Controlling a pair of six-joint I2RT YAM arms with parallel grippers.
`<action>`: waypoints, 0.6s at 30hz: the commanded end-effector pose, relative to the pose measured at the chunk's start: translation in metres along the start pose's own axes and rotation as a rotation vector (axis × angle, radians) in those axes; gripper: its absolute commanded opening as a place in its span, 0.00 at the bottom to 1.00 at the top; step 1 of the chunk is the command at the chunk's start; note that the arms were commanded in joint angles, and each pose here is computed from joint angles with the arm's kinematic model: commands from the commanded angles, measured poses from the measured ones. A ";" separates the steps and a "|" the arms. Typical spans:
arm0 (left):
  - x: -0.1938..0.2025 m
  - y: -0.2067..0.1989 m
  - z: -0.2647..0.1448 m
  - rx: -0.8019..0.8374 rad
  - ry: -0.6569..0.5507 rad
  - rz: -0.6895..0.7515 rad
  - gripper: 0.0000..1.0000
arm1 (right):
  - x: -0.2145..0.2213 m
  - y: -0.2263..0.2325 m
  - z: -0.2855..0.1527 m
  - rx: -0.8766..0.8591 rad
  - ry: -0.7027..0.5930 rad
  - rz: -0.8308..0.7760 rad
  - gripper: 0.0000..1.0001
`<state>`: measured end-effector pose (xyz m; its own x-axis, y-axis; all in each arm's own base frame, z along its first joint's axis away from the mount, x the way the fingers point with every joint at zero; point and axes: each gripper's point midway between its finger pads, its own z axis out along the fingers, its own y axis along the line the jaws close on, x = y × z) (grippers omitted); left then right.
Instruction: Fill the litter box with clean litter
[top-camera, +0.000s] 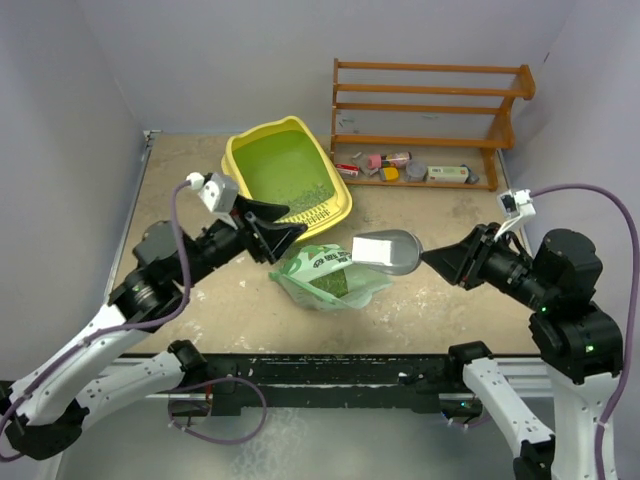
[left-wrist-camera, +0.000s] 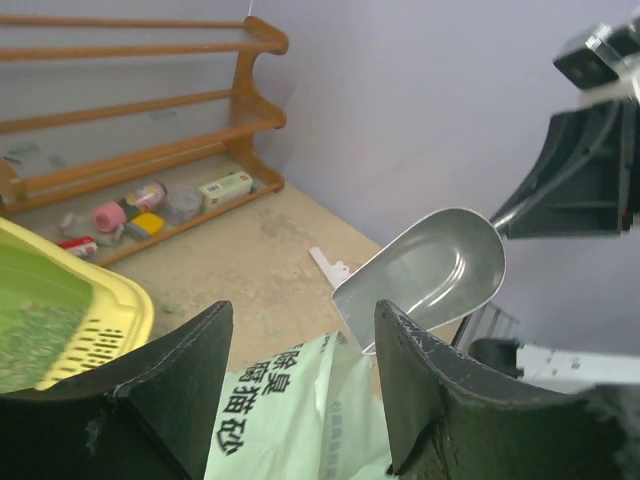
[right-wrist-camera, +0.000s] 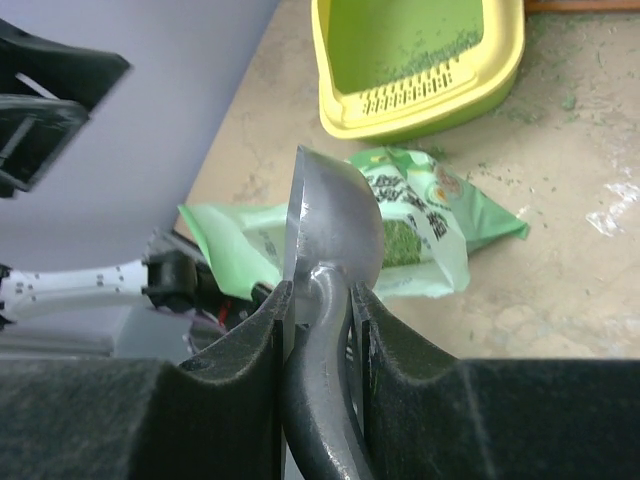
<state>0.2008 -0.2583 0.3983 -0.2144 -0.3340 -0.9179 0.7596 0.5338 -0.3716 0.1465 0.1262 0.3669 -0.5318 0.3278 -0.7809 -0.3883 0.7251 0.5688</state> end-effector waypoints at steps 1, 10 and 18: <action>0.043 0.005 -0.032 0.056 0.258 0.263 0.62 | 0.029 -0.001 -0.014 0.004 0.186 -0.064 0.00; 0.118 0.015 -0.052 0.143 0.500 0.280 0.61 | 0.047 -0.017 -0.016 0.068 0.291 -0.050 0.00; 0.117 0.018 -0.048 0.140 0.507 0.310 0.60 | 0.050 -0.034 0.009 0.086 0.320 -0.029 0.00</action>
<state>0.1615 -0.2488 0.2608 -0.2801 0.2571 -0.9249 0.8760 0.4625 -0.1367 0.1227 0.1193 0.3028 -0.7630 0.1124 -0.6366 -0.3172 0.7930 0.5201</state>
